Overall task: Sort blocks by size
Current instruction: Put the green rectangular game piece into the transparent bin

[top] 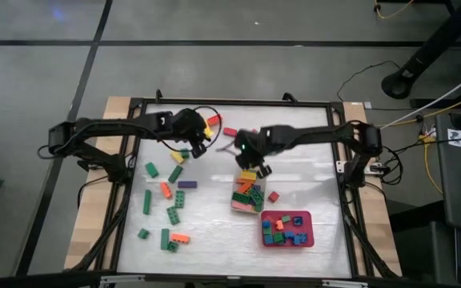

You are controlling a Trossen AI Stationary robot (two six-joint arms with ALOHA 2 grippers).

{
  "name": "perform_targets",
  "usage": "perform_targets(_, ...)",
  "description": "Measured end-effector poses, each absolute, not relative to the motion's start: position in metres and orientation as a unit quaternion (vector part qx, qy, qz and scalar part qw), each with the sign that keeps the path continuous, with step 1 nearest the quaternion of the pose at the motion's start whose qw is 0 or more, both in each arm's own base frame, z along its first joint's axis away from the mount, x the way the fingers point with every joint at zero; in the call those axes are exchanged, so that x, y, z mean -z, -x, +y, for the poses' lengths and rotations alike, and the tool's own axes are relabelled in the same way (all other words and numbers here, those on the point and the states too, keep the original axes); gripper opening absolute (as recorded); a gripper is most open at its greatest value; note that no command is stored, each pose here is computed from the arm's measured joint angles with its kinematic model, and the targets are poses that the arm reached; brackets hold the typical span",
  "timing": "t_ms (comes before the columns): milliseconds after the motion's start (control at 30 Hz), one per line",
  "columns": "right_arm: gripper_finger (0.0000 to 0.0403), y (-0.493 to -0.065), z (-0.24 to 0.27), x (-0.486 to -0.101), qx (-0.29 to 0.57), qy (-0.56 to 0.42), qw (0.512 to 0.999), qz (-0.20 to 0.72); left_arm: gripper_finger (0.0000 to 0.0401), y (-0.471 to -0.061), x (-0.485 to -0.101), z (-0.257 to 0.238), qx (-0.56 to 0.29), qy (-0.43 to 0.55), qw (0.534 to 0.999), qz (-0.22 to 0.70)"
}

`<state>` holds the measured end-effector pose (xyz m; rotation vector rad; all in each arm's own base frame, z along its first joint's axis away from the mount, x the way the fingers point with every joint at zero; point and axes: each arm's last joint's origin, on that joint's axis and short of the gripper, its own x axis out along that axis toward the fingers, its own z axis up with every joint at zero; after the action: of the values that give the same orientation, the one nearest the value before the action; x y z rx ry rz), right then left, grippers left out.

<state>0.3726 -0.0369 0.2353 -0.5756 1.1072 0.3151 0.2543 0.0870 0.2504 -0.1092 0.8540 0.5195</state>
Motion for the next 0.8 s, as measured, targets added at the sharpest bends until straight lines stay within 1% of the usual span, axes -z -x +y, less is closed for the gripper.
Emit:
perform_targets(167, 0.0107, -0.372, 0.001, -0.233, -0.167, 0.25, 0.796, 0.525, 0.0116, -0.249, -0.249, 0.095, -0.259, 0.05, 0.866, 0.425)
perform_targets(300, 0.0104, -0.372, 0.017, -0.233, -0.168, 0.24, 0.801, 0.522, 0.0116, -0.247, -0.248, 0.099, -0.266, 0.056, 0.863, 0.426)
perform_targets(800, 0.0146, -0.372, 0.019, -0.233, -0.147, 0.227, 0.806, 0.527, 0.0116, -0.249, -0.248, 0.094, -0.266, 0.069, 0.864, 0.422)
